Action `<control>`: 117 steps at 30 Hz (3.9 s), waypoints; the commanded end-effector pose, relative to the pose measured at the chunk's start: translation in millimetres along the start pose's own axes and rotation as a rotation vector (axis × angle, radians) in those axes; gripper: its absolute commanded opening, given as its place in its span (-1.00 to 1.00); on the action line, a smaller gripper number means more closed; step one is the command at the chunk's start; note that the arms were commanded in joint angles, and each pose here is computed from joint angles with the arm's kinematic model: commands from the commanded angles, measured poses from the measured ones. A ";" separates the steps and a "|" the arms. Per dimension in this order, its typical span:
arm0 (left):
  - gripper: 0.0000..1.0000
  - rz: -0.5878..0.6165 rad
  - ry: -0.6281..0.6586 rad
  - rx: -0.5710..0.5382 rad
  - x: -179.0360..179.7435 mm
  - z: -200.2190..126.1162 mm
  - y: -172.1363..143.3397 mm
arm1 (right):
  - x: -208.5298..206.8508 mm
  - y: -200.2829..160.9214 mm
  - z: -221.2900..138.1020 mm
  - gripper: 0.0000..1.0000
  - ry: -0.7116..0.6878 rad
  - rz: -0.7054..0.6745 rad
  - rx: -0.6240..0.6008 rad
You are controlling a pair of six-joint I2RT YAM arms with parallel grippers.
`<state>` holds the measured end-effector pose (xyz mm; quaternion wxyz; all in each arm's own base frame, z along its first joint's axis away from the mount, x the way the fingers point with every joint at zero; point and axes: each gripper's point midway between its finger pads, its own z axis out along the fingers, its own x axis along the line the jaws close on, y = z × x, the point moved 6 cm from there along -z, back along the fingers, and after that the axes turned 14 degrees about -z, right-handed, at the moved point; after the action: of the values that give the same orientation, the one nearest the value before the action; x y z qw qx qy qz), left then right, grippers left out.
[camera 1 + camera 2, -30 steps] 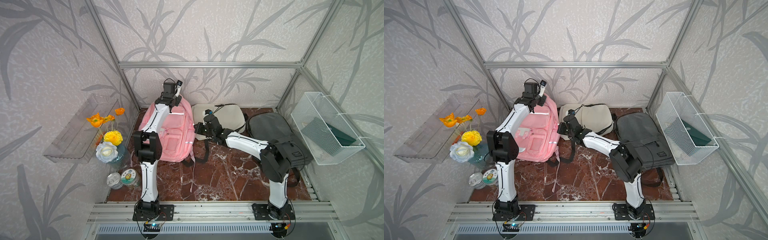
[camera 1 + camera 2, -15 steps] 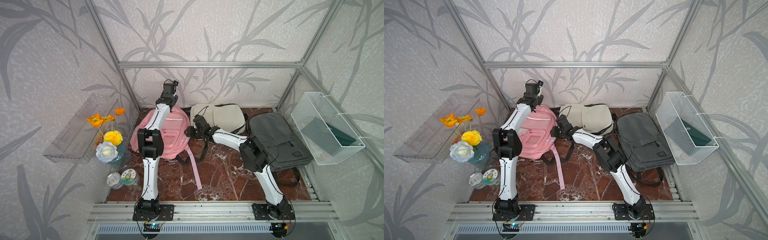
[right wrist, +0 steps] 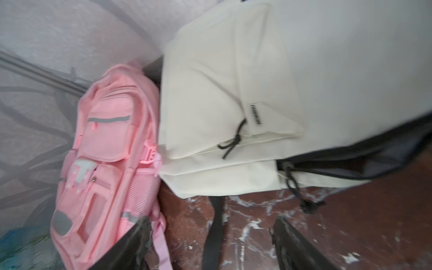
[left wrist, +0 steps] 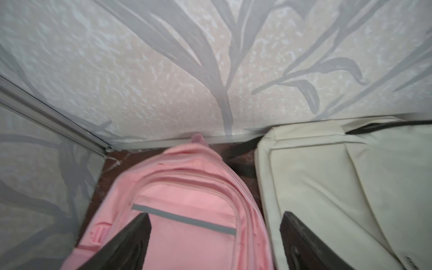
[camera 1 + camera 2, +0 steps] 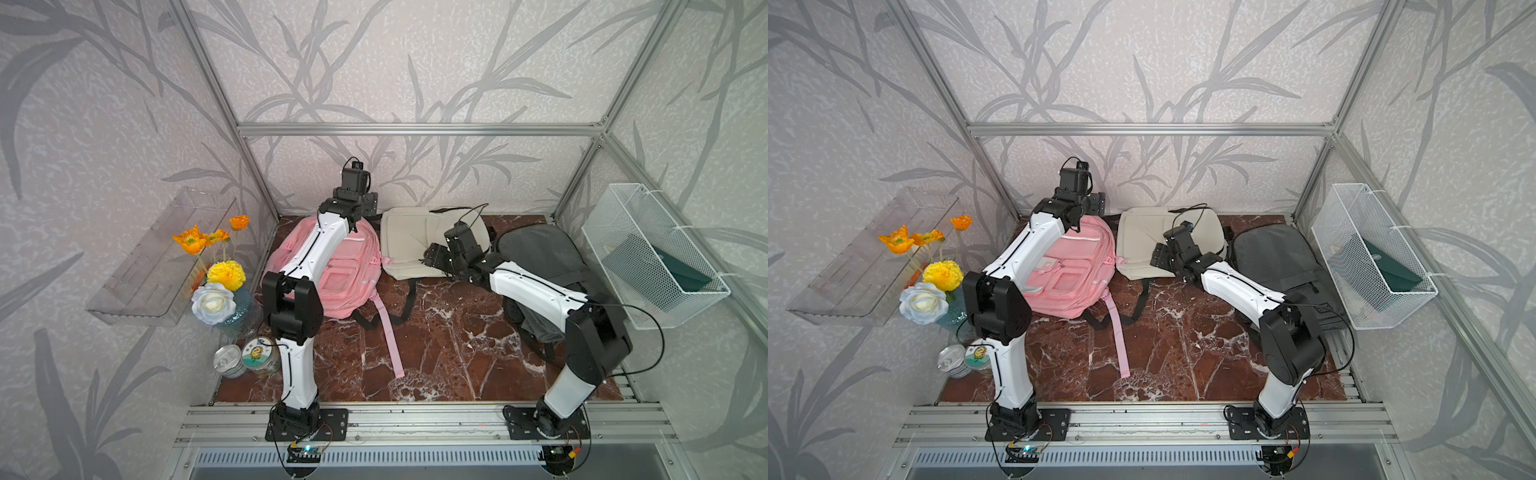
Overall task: Zip up the backpack
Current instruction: Place the backpack at the corner of the board, then pick up the backpack from the center of the board, then place the backpack at the center of the board, then adjust the backpack at the center of the board.
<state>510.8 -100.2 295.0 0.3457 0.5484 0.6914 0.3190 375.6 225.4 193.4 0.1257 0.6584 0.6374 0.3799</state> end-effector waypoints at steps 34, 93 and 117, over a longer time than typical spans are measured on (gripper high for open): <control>0.80 -0.412 -0.110 0.352 14.7 25.0 -175.3 | -50.2 28.8 52.9 -0.87 -0.056 0.175 -0.102; 0.50 0.101 -0.193 0.709 -127.4 79.9 -218.9 | -125.5 -105.6 -21.3 0.40 -0.073 0.241 0.291; 0.58 -0.021 -0.252 0.380 -100.0 -110.0 -204.9 | -189.3 -84.9 -61.7 0.39 -0.056 0.299 0.173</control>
<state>321.2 -224.1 170.6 0.2777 0.6309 0.7132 0.1272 298.2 49.8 122.4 0.0416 0.7593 0.5668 0.3171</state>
